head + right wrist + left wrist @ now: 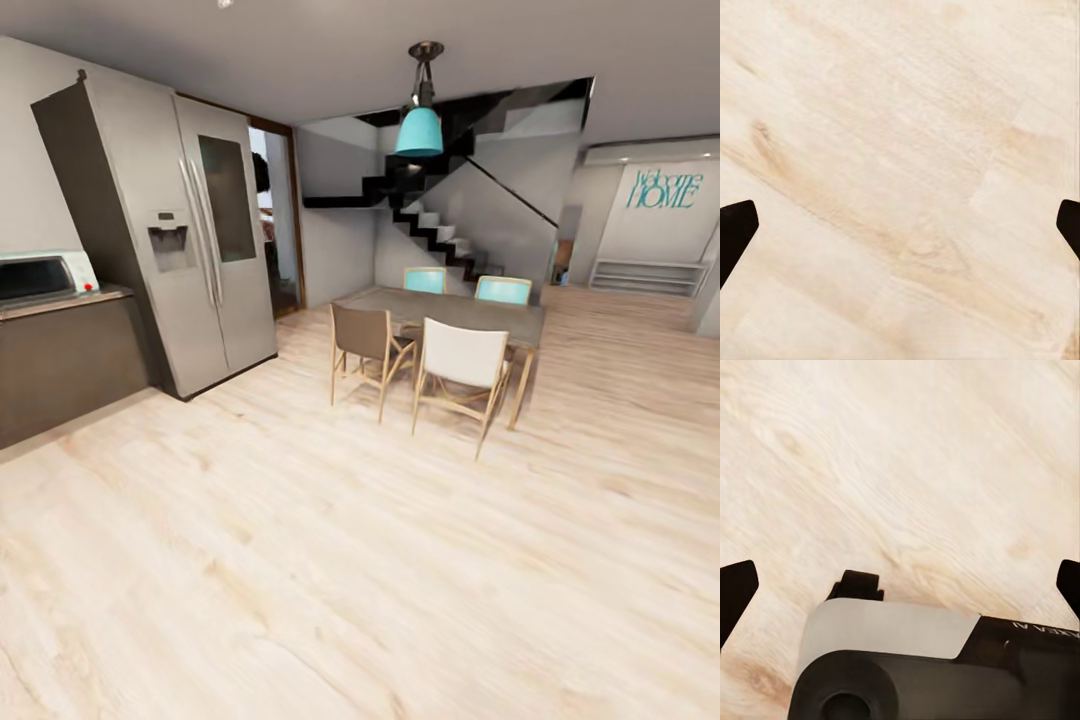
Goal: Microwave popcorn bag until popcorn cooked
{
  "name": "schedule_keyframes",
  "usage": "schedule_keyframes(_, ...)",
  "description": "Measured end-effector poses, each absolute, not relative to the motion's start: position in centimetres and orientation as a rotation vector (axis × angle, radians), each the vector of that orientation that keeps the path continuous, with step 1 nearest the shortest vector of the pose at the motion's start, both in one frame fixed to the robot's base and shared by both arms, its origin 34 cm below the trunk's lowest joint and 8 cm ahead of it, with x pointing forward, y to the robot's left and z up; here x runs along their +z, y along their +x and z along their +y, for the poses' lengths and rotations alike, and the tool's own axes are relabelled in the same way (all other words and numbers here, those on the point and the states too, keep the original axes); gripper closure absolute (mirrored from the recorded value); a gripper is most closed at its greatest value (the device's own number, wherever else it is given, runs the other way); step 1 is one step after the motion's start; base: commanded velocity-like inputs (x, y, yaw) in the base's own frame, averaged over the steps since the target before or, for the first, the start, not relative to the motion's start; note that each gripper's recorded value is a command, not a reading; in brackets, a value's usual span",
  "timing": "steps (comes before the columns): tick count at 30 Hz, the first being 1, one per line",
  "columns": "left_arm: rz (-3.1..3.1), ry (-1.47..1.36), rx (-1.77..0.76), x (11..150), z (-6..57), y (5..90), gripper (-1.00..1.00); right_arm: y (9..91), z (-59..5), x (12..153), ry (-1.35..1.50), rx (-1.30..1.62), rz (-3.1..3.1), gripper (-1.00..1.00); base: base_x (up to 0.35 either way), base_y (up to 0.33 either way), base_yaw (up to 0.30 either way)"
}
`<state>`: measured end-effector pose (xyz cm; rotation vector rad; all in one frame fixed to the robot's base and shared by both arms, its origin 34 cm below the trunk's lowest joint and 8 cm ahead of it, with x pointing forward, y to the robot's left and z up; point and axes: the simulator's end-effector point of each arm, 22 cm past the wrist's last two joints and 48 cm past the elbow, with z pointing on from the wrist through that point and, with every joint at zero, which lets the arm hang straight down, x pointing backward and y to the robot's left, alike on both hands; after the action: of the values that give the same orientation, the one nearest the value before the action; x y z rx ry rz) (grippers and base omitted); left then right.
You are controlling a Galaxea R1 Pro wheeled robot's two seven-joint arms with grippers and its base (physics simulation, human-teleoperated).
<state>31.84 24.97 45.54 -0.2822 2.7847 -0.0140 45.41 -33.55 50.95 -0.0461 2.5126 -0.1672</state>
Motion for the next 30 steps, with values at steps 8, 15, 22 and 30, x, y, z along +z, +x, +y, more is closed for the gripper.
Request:
schedule_keyframes(8,2.786,-0.282,-0.014,45.5,25.0,31.8,-1.0,45.5,-33.8,51.0,-0.025,-0.202,2.509,-1.0,0.342,0.0,0.098)
schedule_keyframes(15,2.79,-0.283,-0.013,45.5,25.0,31.7,-1.0,45.3,-34.3,51.0,-0.009,-0.247,2.509,-1.0,0.342,0.0,0.254)
schedule_keyframes(22,2.795,-0.284,-0.012,45.4,25.0,31.4,-1.0,45.1,-34.4,50.8,-0.004,-0.258,2.513,-1.0,0.342,0.0,0.243)
schedule_keyframes(30,2.804,-0.288,-0.01,45.2,25.1,31.1,-1.0,44.8,-34.1,50.5,0.004,-0.271,2.521,-1.0,0.342,0.055,0.193)
